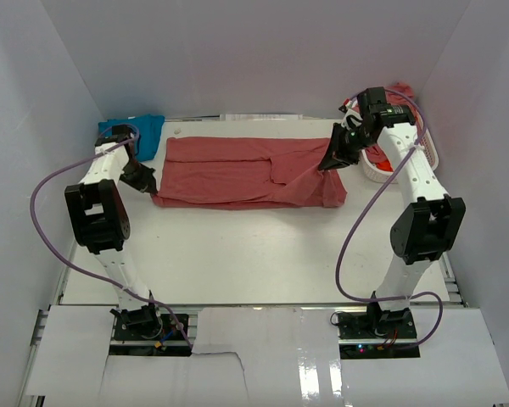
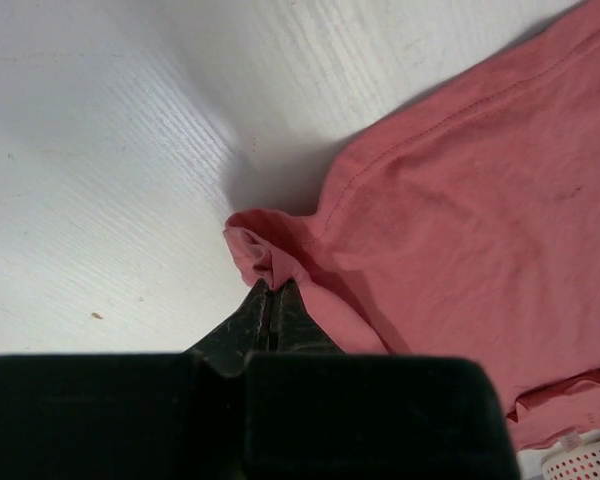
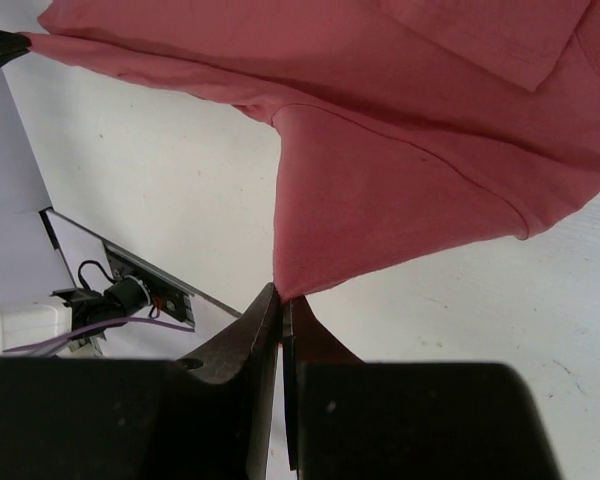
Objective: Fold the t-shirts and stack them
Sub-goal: Fold the other side of the tshirt into a rectangle
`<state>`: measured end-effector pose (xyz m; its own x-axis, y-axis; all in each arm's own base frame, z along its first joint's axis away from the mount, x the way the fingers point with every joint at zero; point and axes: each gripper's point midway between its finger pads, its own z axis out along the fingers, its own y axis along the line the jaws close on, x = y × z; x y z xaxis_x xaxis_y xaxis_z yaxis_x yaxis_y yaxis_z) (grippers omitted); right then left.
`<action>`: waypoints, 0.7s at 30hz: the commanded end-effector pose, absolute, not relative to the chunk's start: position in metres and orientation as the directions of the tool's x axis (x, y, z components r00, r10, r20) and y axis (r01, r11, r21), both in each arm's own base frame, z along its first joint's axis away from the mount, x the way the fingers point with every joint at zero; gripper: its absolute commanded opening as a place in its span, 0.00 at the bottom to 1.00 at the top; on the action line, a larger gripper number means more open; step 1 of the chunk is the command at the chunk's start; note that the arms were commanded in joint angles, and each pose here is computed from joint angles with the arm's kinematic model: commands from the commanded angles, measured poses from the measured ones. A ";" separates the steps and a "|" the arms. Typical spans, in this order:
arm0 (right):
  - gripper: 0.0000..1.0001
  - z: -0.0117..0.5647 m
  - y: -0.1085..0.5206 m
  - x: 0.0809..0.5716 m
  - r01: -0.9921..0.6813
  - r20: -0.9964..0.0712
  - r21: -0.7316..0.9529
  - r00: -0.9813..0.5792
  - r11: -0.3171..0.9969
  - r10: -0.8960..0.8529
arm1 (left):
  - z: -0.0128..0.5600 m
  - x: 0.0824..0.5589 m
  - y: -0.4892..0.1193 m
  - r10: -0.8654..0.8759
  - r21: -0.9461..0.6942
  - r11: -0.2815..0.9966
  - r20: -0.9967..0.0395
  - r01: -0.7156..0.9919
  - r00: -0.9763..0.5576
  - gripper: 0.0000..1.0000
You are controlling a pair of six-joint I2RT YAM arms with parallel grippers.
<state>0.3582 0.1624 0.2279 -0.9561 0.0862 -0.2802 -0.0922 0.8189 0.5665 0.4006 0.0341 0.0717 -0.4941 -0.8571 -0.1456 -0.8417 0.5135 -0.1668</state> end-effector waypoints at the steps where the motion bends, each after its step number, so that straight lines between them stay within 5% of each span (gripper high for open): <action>1: 0.08 0.243 0.161 0.374 -0.141 -0.350 0.565 -0.933 0.813 0.081 | 0.096 0.413 0.036 -0.860 -0.206 0.508 -0.172 -0.836 -0.480 0.00; 21: 0.08 0.237 0.153 0.418 -0.126 -0.365 0.574 -0.924 0.809 0.116 | 0.105 0.440 0.022 -0.851 -0.230 0.525 -0.152 -0.819 -0.503 0.00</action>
<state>0.4038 0.1528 0.2193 -0.9478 0.1166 -0.2969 -0.0759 0.8216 0.5650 0.4314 0.0282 0.0898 -0.5011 -0.8548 -0.1352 -0.8314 0.5188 -0.1990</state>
